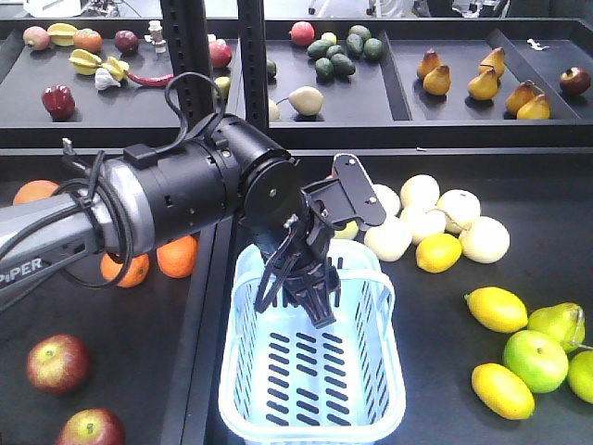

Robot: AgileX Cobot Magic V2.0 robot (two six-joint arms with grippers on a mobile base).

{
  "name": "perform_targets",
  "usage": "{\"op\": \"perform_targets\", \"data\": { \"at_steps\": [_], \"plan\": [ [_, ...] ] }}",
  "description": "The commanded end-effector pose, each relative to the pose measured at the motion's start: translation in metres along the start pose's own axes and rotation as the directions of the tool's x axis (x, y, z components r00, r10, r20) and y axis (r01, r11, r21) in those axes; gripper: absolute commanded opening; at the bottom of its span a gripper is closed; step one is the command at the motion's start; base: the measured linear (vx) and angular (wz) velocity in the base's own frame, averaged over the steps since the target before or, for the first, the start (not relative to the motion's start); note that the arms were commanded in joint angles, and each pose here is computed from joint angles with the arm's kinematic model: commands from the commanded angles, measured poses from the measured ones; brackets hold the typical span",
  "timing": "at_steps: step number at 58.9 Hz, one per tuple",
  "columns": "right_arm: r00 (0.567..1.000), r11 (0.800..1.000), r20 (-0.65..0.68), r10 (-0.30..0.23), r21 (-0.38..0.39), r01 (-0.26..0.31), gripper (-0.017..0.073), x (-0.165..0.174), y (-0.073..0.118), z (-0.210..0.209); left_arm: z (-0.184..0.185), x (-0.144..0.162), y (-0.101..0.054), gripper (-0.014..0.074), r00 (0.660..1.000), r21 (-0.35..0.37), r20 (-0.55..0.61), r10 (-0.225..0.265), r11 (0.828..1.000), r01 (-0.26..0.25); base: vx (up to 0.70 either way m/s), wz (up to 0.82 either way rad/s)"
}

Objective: Pick three apples into basket with both arms
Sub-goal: 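Lower the left gripper and close it on the basket handle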

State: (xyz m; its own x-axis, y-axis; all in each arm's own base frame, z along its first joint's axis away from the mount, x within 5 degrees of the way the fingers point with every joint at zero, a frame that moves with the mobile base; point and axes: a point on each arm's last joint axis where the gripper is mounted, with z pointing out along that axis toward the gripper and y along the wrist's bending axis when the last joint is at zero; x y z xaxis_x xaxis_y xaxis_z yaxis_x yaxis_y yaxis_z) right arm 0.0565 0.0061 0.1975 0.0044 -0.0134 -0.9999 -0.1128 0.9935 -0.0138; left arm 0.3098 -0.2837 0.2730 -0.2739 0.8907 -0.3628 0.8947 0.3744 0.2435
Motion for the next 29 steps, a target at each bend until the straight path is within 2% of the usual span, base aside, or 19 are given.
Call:
{"op": "perform_targets", "data": {
  "at_steps": [1,6,13,24,29],
  "plan": [
    [0.997,1.000,0.074,-0.016,-0.002,0.016,-0.0005,-0.004,0.000,-0.001,-0.030,-0.012,0.006,0.0417,0.992,-0.041,0.123,-0.022,0.999,0.028,0.00,0.00],
    [0.997,1.000,0.074,-0.016,-0.002,0.016,-0.0005,-0.004,0.000,-0.001,-0.030,-0.012,0.005,0.0366,0.992,-0.035,0.123,-0.027,0.999,0.031,0.00,0.00],
    [0.997,1.000,0.074,-0.016,-0.002,0.016,-0.0005,-0.004,0.000,-0.001,-0.030,-0.011,0.005,0.0251,0.993,-0.032,0.118,-0.027,0.999,0.031,0.00,0.00],
    [0.997,1.000,0.074,-0.016,-0.002,0.016,-0.0005,-0.004,0.000,-0.001,-0.033,-0.011,0.005,-0.0001,0.992,-0.034,0.120,-0.026,0.999,0.031,0.00,0.00],
    [0.997,1.000,0.074,-0.016,-0.002,0.016,-0.0005,-0.004,0.000,-0.001,-0.042,-0.011,0.006,-0.0008,0.990,-0.041,0.135,-0.031,0.998,0.037,0.00,0.00]
  ]
}}
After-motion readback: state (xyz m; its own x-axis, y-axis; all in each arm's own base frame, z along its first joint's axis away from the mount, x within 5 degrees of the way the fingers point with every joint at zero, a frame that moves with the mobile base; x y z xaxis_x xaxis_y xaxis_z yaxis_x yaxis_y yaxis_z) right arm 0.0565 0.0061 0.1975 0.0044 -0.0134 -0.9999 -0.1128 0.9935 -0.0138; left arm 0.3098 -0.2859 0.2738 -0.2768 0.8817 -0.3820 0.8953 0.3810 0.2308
